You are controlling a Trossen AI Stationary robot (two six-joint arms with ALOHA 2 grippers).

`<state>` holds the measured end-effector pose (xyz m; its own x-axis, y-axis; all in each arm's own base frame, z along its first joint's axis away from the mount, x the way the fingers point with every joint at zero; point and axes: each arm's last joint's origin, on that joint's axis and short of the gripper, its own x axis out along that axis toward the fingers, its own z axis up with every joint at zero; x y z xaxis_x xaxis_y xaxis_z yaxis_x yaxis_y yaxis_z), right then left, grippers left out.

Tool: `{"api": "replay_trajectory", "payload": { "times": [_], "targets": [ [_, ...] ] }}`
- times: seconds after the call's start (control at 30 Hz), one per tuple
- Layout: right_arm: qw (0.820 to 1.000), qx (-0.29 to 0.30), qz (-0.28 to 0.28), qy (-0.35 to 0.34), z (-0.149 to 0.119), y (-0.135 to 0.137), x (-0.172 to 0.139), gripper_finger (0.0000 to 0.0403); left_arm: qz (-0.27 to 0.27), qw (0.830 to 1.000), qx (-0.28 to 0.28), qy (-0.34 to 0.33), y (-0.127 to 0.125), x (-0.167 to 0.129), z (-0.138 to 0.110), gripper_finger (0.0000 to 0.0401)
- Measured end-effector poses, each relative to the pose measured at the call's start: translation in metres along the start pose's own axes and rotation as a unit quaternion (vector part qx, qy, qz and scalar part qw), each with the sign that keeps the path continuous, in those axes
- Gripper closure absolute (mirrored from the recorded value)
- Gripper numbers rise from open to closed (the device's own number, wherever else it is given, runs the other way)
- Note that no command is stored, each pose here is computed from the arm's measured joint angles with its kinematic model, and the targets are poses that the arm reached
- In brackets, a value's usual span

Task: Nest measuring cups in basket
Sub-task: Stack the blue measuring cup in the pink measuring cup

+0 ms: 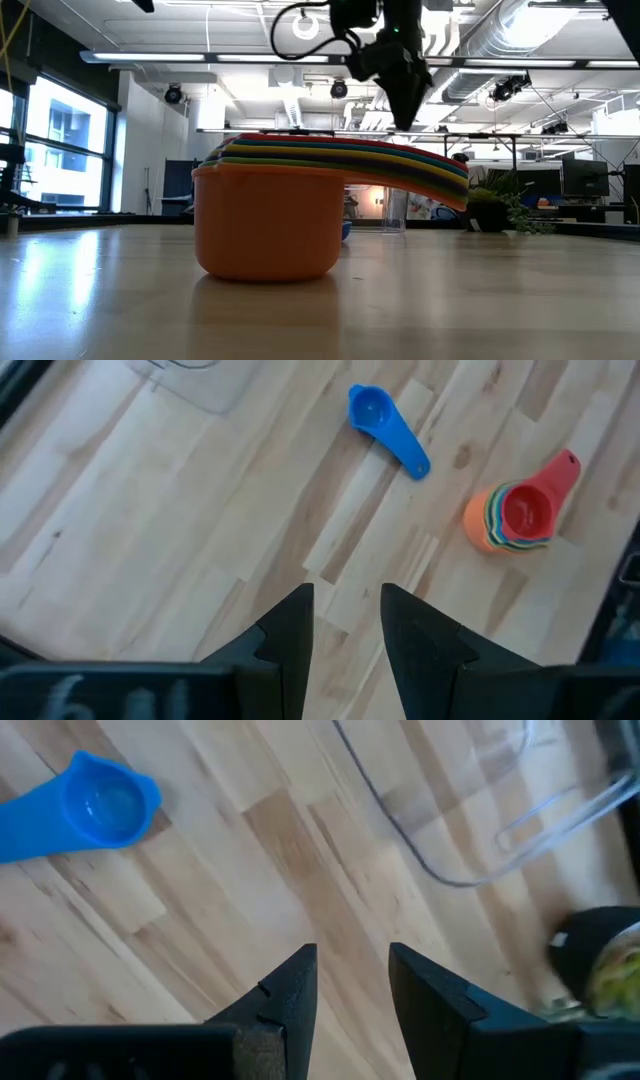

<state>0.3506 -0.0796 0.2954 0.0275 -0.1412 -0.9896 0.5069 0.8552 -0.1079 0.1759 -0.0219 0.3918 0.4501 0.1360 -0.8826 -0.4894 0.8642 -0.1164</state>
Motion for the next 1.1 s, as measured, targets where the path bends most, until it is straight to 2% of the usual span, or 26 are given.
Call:
{"api": "replay_trajectory", "payload": {
  "times": [0.23, 0.4, 0.6, 0.77, 1.0, 1.1],
  "targets": [
    [0.997, 0.057, 0.036, -0.026, -0.033, -0.007, 0.011, 0.0284, 0.016, 1.0, -0.001, -0.013, 0.001, 0.0, 0.001, 0.029],
    [0.987, 0.116, 0.098, -0.06, -0.051, -0.009, 0.013, 0.0284, 0.021, 1.0, -0.01, -0.017, 0.001, 0.0, 0.001, 0.029],
    [0.963, 0.204, 0.147, -0.102, -0.067, -0.002, 0.017, 0.0284, 0.037, 0.999, -0.005, -0.031, 0.002, 0.0, 0.002, 0.029],
    [0.939, 0.268, 0.183, -0.114, -0.072, 0.015, 0.027, 0.0284, 0.044, 0.998, 0.005, -0.041, 0.002, 0.0, 0.003, 0.029],
    [0.908, 0.318, 0.229, -0.151, -0.069, 0.042, 0.022, 0.0284, 0.045, 0.998, 0.03, -0.04, 0.002, 0.0, 0.003, 0.029],
    [0.895, 0.354, 0.222, -0.157, -0.069, 0.049, 0.025, 0.0284, 0.044, 0.997, 0.038, -0.043, 0.002, 0.0, 0.004, 0.029]
  ]
}}
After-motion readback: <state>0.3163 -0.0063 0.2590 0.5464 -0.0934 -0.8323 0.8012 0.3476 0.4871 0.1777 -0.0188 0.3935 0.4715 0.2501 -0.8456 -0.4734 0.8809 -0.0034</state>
